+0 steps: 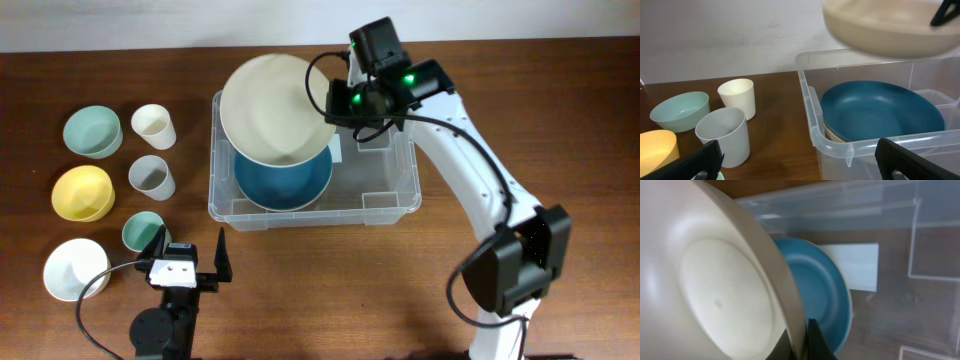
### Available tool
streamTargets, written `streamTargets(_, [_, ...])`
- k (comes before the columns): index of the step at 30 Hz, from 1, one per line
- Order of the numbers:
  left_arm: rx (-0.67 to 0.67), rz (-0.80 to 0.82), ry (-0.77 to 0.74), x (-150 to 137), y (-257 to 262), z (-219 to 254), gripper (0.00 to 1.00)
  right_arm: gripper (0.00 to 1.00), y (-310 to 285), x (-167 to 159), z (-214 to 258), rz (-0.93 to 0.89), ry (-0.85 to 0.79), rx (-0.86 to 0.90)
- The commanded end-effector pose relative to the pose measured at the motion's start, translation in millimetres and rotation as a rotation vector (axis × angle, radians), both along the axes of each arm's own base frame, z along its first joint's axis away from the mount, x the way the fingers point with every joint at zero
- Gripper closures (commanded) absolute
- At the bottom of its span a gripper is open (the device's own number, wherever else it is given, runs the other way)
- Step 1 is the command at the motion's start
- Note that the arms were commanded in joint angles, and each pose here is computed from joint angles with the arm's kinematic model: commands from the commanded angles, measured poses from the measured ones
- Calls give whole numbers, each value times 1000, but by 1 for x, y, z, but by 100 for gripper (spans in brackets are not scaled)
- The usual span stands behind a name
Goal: Pack container
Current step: 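Lower the cream bowl onto the teal bowl and release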
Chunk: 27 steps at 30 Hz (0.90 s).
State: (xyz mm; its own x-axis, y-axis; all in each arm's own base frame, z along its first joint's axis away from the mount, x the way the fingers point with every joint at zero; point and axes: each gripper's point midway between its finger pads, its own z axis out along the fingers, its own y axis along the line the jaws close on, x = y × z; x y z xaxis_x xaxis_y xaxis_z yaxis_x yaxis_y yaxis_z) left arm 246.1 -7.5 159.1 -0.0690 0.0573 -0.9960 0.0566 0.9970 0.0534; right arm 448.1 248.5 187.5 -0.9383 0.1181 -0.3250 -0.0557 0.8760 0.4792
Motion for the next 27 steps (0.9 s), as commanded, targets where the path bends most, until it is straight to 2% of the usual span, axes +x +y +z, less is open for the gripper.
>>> streamTargets(1, [-6,7,0,0,2,-1,1,96,-1,-1,-27,-27,64,-24])
streamTargets(14, [-6,7,0,0,2,-1,1,96,3,-11,-89,-8,226,-56])
streamTargets(24, [-6,7,0,0,2,-1,1,95,10,-17,-109,15,292,-29])
streamTargets(27, [-6,7,0,0,2,-1,1,88,10,-17,-109,15,292,-28])
